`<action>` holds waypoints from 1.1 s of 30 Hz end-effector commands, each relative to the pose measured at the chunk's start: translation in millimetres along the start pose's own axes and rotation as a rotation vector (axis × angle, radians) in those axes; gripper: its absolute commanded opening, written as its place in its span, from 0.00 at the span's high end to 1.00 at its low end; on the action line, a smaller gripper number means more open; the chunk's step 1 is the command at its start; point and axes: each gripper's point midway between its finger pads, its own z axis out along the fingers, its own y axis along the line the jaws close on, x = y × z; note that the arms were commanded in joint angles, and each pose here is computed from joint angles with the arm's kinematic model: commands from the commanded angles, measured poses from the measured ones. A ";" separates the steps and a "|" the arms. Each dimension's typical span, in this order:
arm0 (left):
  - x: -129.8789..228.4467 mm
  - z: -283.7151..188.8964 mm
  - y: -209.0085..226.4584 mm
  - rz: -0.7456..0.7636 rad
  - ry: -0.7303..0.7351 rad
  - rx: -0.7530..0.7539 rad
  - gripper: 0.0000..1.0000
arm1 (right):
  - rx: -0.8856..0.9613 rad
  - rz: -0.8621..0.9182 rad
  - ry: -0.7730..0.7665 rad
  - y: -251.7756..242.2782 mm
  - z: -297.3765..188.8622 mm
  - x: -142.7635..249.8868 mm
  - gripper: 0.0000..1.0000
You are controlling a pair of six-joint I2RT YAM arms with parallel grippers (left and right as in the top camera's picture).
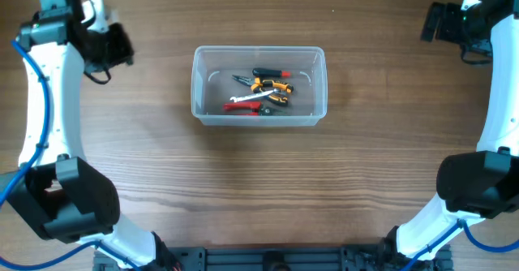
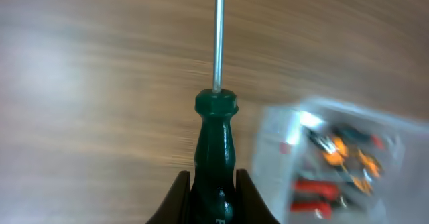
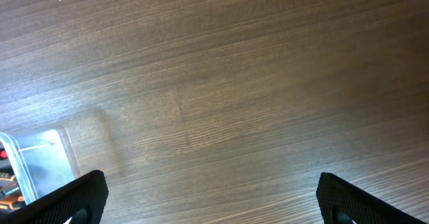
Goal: Pack container
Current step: 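Lower the green screwdriver into the container and open the left gripper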
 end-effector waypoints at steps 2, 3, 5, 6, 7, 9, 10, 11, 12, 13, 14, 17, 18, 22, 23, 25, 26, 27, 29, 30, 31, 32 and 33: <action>18.8 -3.4 -95.5 0.481 0.001 0.246 0.96 | 0.013 -0.008 0.006 -0.6 4.0 -0.5 0.00; 23.8 -1.7 -108.0 0.542 0.004 0.261 0.96 | 0.012 -0.008 0.006 -0.6 4.0 -0.5 0.00; 36.7 1.5 -136.5 0.675 0.012 0.297 0.96 | 0.013 -0.007 0.005 -0.6 4.0 -0.6 0.00; 47.6 3.5 -156.0 0.782 0.016 0.320 0.96 | 0.013 -0.007 0.005 -0.6 4.0 -0.6 0.00; 55.8 5.1 -170.0 0.864 0.018 0.330 0.96 | 0.013 -0.008 0.005 -0.6 4.0 -0.6 0.00; 66.7 10.0 -187.3 0.961 0.023 0.310 0.96 | 0.013 -0.007 0.005 -0.6 4.0 -0.6 0.00; 73.0 14.4 -195.6 1.017 0.029 0.278 0.96 | 0.012 -0.007 0.005 -0.6 4.0 -0.6 0.00; 78.0 18.3 -200.3 1.053 0.038 0.261 0.96 | 0.013 -0.007 0.005 -0.6 4.0 -0.6 0.00; 82.7 23.2 -204.3 1.086 0.049 0.245 0.96 | 0.013 -0.007 0.005 -0.6 4.0 -0.6 0.00; 89.8 29.0 -209.7 1.136 0.064 0.235 0.96 | 0.012 -0.007 0.005 -0.6 4.0 -0.6 0.00; 96.1 36.1 -213.6 1.174 0.081 0.226 0.96 | 0.012 -0.007 0.005 -0.6 4.0 -0.6 0.00; 108.4 67.4 -211.8 1.233 0.151 0.165 0.96 | 0.013 -0.007 0.005 -0.6 4.0 -0.6 0.00; 110.4 75.3 -208.1 1.231 0.172 0.154 0.96 | 0.013 -0.008 0.005 -0.6 4.0 -0.6 0.00; 124.7 114.9 -189.3 1.212 0.286 0.132 0.96 | 0.013 -0.008 0.005 -0.6 4.0 -0.6 0.00; 127.5 121.5 -186.1 1.211 0.305 0.126 0.96 | 0.013 -0.007 0.005 -0.6 4.0 -0.6 0.00; 134.6 135.8 -180.1 1.207 0.345 0.120 0.95 | 0.012 -0.008 0.005 -0.6 4.0 -0.6 0.00; 137.7 141.6 -177.8 1.204 0.362 0.120 0.91 | 0.012 -0.007 0.005 -0.6 4.0 -0.6 0.00; 140.3 146.2 -175.8 1.199 0.375 0.118 0.88 | 0.012 -0.007 0.005 -0.6 4.0 -0.6 0.00; 143.2 151.1 -173.6 1.197 0.390 0.118 0.76 | 0.013 -0.008 0.005 -0.6 4.0 -0.6 0.00; 143.0 151.4 -173.8 1.197 0.388 0.119 0.65 | 0.013 -0.008 0.005 -0.6 4.0 -0.6 0.00; 141.6 151.8 -174.8 1.198 0.381 0.119 0.62 | 0.013 -0.008 0.005 -0.6 4.0 -0.6 0.00; 141.0 152.1 -175.2 1.198 0.377 0.119 0.61 | 0.013 -0.007 0.005 -0.6 4.0 -0.6 0.00; 140.9 152.1 -175.2 1.198 0.377 0.118 0.58 | 0.013 -0.008 0.005 -0.6 4.0 -0.6 0.00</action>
